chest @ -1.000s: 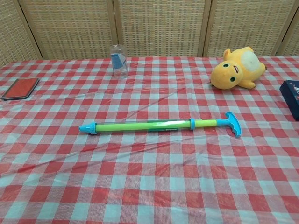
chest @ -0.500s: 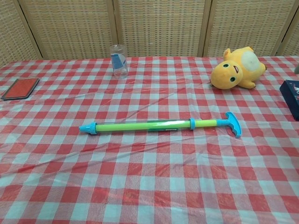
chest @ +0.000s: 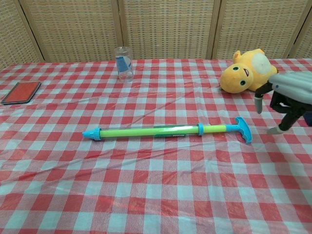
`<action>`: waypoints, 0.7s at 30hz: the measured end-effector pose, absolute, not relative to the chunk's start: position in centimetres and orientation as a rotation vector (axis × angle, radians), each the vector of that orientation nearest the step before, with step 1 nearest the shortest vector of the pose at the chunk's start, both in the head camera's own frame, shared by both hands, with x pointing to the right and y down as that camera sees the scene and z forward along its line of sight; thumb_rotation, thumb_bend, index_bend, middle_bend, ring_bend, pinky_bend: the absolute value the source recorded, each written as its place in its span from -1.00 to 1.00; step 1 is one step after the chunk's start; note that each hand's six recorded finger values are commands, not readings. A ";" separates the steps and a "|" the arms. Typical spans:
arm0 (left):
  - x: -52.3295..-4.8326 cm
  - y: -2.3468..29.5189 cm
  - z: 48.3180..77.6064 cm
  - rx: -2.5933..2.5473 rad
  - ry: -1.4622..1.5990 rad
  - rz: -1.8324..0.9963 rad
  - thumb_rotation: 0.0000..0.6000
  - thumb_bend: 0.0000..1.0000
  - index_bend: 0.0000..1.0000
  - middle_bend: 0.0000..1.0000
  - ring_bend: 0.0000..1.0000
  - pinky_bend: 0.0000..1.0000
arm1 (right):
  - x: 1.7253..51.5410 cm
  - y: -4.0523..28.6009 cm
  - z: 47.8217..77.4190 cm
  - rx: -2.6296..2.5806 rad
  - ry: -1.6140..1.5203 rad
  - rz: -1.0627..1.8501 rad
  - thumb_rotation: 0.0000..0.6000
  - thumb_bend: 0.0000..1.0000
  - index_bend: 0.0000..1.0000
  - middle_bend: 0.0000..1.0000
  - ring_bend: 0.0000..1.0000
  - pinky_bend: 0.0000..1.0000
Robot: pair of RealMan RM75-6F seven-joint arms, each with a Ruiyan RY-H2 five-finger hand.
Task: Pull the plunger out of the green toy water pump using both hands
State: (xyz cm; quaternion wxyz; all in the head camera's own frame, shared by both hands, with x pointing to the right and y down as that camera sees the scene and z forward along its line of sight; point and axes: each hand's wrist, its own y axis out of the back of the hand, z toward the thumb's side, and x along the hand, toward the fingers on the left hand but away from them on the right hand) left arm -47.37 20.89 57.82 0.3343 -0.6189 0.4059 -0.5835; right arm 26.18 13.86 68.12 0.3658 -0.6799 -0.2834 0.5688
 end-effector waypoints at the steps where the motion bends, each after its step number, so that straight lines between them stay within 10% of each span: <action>1: -47.4 20.9 57.9 -1.617 1.058 -1.525 1.00 -1.00 -1.00 -1.00 -1.00 -1.00 | 25.6 13.7 68.8 -1.760 -0.717 1.474 1.00 -0.33 0.05 1.00 0.99 0.33; 21: -48.2 20.5 58.7 -1.628 1.071 -1.562 1.00 -1.00 -0.99 -1.00 -1.00 -1.00 | 19.4 11.4 73.3 -1.780 -0.650 1.509 1.00 -0.06 0.04 1.00 0.99 0.33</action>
